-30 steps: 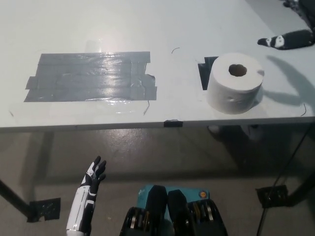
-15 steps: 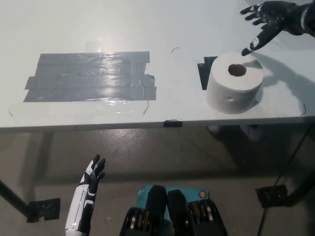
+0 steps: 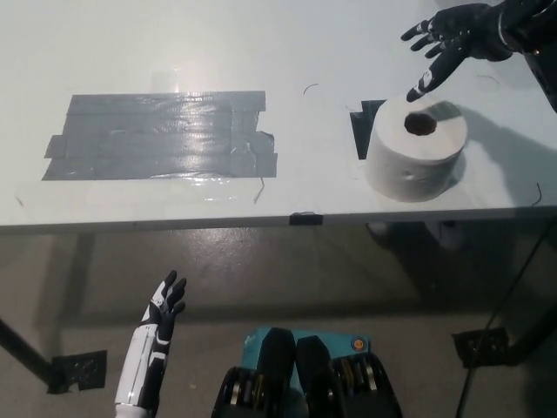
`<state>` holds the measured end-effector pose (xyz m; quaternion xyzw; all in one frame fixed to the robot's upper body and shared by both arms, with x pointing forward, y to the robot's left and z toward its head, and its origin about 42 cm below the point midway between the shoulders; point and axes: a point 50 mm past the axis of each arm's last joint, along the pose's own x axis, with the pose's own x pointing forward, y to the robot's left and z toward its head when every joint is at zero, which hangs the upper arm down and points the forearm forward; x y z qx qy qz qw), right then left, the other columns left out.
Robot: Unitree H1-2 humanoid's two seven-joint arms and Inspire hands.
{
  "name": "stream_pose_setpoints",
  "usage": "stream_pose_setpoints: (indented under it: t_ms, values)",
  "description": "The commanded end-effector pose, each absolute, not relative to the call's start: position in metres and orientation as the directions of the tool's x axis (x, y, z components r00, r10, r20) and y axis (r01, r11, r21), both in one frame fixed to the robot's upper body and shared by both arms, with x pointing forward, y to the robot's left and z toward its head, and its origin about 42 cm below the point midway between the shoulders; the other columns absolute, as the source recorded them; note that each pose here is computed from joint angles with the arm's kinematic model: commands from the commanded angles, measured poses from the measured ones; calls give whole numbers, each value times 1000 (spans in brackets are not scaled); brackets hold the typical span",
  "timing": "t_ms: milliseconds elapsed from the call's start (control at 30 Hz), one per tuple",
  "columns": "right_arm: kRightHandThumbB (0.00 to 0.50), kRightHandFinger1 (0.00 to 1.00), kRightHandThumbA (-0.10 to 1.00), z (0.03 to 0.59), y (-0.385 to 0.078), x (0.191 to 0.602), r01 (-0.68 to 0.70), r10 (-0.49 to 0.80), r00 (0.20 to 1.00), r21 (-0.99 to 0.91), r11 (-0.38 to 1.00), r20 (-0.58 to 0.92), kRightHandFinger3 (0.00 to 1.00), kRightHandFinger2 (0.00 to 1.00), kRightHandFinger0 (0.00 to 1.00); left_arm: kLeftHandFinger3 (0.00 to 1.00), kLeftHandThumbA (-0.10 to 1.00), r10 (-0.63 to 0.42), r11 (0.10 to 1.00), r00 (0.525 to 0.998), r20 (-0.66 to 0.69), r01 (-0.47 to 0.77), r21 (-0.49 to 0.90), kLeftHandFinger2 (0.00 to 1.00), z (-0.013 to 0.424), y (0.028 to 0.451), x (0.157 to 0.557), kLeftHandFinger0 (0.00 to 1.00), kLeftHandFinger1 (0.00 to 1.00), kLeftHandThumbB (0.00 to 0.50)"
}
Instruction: A toilet paper roll is kept on the black spot on the desk infront of the robot and the robot inserts its right thumb into the hole in the centre to grab the roll. Then it passes the roll to a person.
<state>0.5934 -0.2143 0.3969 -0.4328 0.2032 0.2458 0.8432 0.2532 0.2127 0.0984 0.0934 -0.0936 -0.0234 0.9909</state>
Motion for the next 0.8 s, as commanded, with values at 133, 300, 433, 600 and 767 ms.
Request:
stream_pose_setpoints:
  t_ms: [133, 300, 433, 600, 767]
  values:
    - [355, 1000, 701, 450, -203, 596, -561, 254, 827, -700, 443, -502, 1000, 1000, 1000, 1000, 1000, -67, 979, 966, 250, 16, 202, 1000, 115, 213, 259, 1000, 1000, 223]
    - [383, 1000, 674, 446, -210, 598, -514, 163, 849, -712, 478, -503, 1000, 1000, 1000, 1000, 1000, -67, 980, 963, 259, 15, 197, 1000, 115, 212, 259, 1000, 1000, 203]
    - [342, 1000, 742, 441, -216, 597, -546, 178, 832, -717, 433, -526, 1000, 1000, 1000, 1000, 1000, -70, 979, 963, 261, 17, 201, 1000, 114, 212, 259, 1000, 1000, 210]
    - [306, 1000, 744, 435, -223, 597, -557, 172, 823, -708, 434, -542, 1000, 1000, 1000, 1000, 1000, -66, 980, 963, 260, 13, 200, 1000, 115, 212, 259, 1000, 1000, 204]
    - [301, 1000, 818, 432, -225, 596, -587, 174, 804, -711, 388, -569, 1000, 1000, 1000, 1000, 1000, -68, 980, 963, 262, 15, 198, 1000, 115, 212, 259, 1000, 1000, 200]
